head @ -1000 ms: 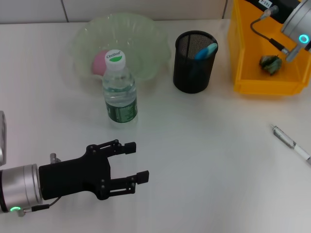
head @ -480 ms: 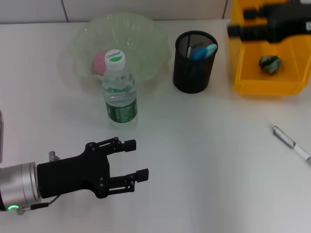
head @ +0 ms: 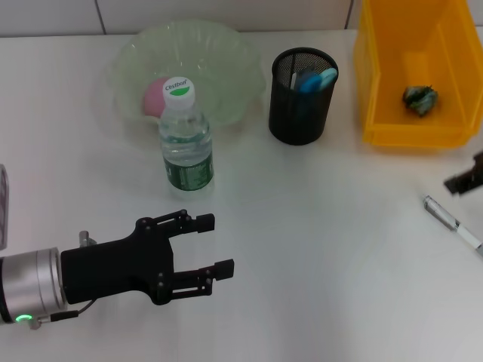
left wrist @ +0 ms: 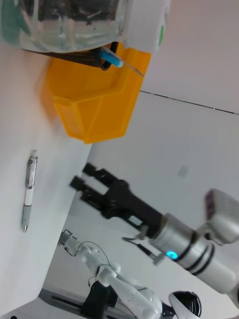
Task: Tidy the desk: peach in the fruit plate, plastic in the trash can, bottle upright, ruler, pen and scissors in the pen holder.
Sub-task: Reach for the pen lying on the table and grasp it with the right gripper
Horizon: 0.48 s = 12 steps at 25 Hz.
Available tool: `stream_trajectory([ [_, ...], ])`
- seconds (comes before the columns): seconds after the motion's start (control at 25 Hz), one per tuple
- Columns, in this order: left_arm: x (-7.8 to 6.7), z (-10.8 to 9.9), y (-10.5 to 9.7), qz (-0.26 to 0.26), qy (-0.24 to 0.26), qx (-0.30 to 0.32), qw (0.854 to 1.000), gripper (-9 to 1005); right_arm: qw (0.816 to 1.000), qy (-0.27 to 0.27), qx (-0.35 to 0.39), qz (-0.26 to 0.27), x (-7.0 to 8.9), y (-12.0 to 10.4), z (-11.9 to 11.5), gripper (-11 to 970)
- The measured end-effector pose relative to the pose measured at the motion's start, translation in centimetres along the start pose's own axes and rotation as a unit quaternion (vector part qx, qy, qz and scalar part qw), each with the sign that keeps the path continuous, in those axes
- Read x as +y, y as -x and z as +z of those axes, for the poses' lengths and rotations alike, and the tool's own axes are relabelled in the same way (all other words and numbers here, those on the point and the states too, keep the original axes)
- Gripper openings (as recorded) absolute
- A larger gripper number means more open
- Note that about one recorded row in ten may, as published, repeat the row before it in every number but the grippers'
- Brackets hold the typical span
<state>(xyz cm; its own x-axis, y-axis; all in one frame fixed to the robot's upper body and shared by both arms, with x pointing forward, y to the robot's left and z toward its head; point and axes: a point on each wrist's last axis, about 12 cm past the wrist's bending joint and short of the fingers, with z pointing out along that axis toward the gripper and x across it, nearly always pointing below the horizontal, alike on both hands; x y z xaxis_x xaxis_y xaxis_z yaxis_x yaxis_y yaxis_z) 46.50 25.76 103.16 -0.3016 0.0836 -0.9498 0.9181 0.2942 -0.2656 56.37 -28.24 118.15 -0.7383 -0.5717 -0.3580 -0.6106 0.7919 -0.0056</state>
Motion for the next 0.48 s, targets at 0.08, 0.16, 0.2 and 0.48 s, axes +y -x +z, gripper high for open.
stream_trajectory([
  [0.08, 0.0, 0.0, 0.0, -0.001, 0.000, 0.000, 1.000, 794, 1.000, 0.010, 0.021, -0.002, 0.4, -0.5, 1.2, 673],
  [0.16, 0.0, 0.0, 0.0, -0.001, 0.000, 0.000, 1.000, 794, 0.999, 0.015, 0.030, -0.001, 0.5, -0.9, 2.0, 672],
  [0.2, 0.0, 0.0, 0.0, -0.001, 0.000, 0.000, 1.000, 794, 0.999, 0.017, 0.033, 0.000, 0.6, -1.1, 2.4, 671],
  [0.48, 0.0, 0.0, -0.1, -0.001, 0.002, 0.001, 1.000, 794, 0.999, 0.024, 0.046, 0.011, 0.6, -1.9, 4.4, 640],
])
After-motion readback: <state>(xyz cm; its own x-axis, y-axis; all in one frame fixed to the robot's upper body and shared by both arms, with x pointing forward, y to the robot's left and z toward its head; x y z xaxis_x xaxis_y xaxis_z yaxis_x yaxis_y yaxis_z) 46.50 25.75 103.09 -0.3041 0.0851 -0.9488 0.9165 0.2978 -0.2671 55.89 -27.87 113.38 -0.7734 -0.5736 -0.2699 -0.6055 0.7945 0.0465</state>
